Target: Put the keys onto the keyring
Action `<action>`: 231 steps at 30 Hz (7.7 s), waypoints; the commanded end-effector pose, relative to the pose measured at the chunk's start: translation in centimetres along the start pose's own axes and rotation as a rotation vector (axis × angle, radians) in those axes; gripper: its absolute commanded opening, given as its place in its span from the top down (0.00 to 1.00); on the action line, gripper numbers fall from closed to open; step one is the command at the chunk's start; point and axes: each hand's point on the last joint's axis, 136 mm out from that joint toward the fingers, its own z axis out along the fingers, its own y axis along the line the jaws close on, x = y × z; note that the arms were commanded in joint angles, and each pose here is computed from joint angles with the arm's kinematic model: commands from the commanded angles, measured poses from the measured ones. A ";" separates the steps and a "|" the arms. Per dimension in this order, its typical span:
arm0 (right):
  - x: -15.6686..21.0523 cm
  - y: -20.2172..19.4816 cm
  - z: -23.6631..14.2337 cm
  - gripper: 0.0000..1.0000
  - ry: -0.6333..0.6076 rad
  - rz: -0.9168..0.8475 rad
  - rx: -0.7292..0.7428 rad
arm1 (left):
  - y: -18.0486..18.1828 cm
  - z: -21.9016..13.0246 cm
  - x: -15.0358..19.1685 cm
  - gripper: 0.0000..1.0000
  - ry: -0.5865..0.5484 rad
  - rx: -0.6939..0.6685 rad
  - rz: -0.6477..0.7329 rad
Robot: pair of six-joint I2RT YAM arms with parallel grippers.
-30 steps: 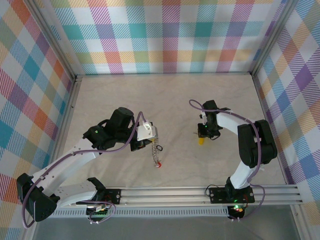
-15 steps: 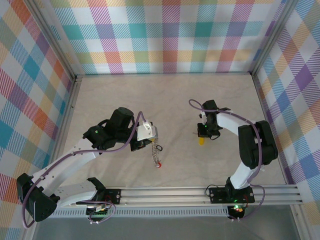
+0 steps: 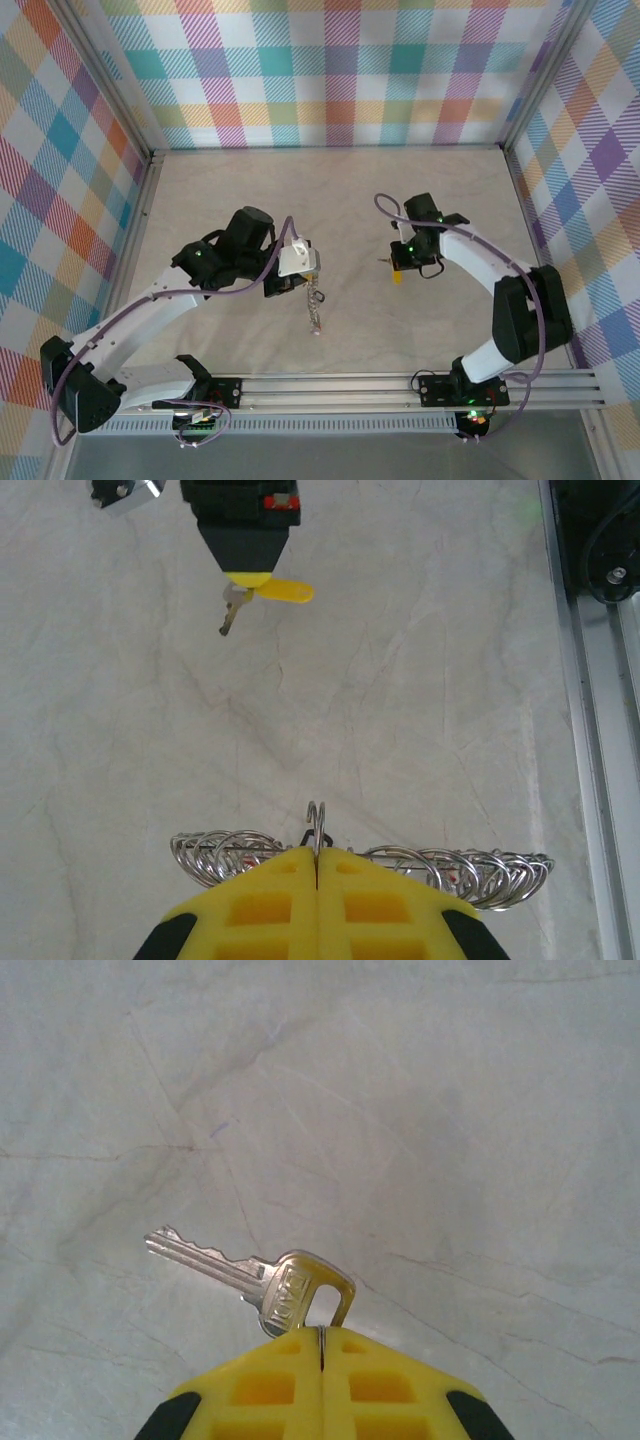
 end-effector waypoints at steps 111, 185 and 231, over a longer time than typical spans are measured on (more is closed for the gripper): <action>6.9 22.7 -17.4 1.00 -1.035 -1.608 -0.799 | -3.5 -1.8 -5.8 1.00 -0.267 0.260 0.256; 6.7 22.1 -15.1 0.58 -1.037 -1.590 -0.593 | -1.9 -0.3 -5.6 1.00 -0.267 0.198 0.219; 4.9 22.3 -13.1 0.77 -0.944 -1.226 -0.750 | -1.6 0.3 -5.4 1.00 -0.267 0.193 0.210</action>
